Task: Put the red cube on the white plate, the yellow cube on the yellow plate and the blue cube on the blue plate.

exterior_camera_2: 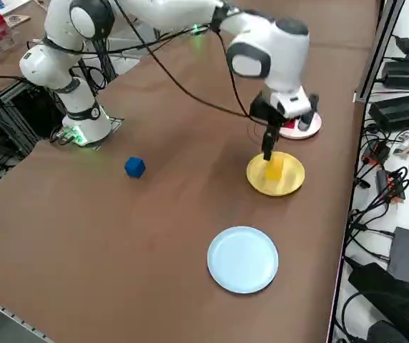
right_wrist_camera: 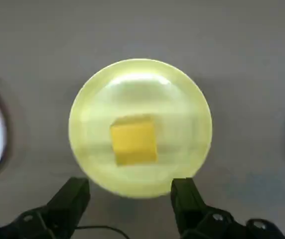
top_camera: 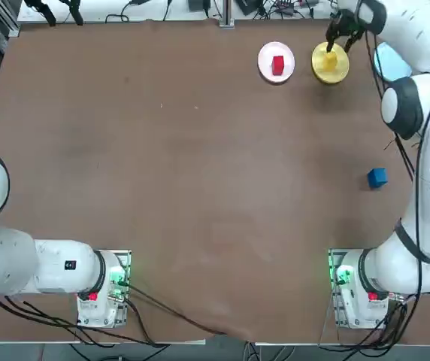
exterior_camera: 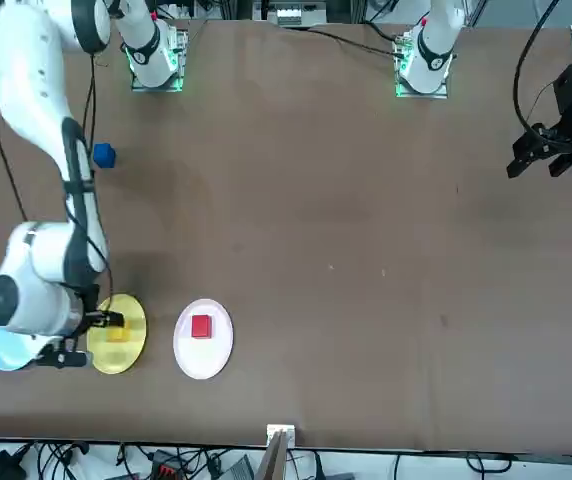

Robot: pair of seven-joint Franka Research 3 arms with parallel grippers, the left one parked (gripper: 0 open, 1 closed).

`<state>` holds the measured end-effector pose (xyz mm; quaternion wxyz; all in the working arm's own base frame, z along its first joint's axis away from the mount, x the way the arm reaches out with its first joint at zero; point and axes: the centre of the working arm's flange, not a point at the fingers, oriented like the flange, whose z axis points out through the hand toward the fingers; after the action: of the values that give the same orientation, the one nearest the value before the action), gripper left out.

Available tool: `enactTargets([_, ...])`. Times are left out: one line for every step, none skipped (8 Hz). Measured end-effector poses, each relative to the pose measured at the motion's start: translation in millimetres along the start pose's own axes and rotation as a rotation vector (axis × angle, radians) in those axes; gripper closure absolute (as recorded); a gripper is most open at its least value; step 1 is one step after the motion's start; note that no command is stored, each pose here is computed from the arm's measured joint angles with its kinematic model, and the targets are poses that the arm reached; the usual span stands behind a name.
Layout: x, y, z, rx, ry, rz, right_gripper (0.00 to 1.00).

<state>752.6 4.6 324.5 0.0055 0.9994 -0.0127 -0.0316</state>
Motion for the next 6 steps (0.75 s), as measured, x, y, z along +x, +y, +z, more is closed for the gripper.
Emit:
enactTargets([-15, 6, -42, 0.008, -0.037, 0.007, 0.0])
enactTargets([-34, 17, -80, 0.016, -0.074, 0.022, 0.0])
enactTargets([-55, 35, -107, 0.028, -0.1, 0.045, 0.0])
enactTargets([-79, 52, -117, 0.042, -0.127, 0.065, 0.0])
enactTargets([-105, 63, -114, 0.056, -0.165, 0.077, 0.0])
enactTargets([-131, 71, -103, 0.064, -0.196, 0.088, 0.01])
